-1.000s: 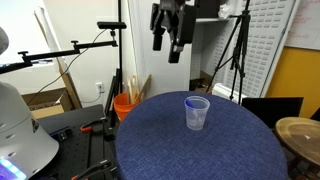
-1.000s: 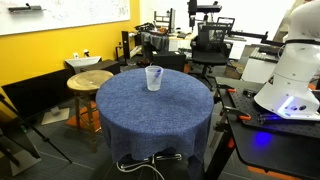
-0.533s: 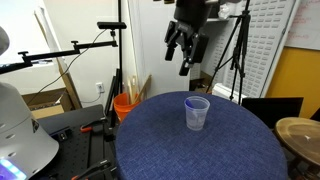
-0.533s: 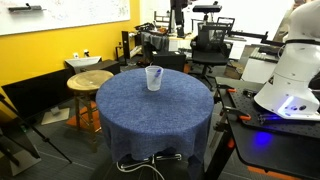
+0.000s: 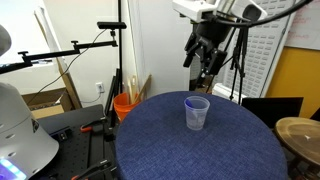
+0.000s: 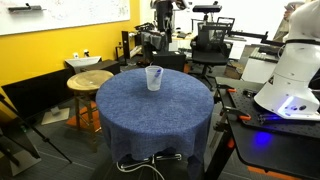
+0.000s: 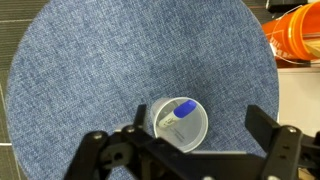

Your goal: Take the marker out of the cup and put it on the table

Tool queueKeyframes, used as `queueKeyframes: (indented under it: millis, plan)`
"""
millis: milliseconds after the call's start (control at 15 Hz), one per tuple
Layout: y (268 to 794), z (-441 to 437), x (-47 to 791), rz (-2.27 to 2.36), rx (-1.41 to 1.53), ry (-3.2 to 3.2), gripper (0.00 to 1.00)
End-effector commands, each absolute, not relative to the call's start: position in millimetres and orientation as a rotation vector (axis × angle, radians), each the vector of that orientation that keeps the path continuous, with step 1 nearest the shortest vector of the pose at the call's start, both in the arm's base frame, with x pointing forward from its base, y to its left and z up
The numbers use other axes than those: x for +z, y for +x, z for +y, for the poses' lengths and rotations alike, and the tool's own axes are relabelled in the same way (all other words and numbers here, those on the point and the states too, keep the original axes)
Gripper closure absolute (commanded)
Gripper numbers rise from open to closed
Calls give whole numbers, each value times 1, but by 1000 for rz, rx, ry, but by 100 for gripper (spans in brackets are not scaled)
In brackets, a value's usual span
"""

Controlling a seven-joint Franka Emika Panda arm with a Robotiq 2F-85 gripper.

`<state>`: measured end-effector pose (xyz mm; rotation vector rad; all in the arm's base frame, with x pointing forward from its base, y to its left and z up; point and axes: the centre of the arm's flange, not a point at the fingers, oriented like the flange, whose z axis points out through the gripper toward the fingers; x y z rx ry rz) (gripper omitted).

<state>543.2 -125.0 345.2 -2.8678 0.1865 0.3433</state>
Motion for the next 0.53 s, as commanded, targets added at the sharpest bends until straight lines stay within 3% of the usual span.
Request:
queueKeyframes:
  millis: [0,467]
  plan:
    - [579,-123,335,316,373,-2792,0]
    - [597,-130,302,490,441,-2695,0]
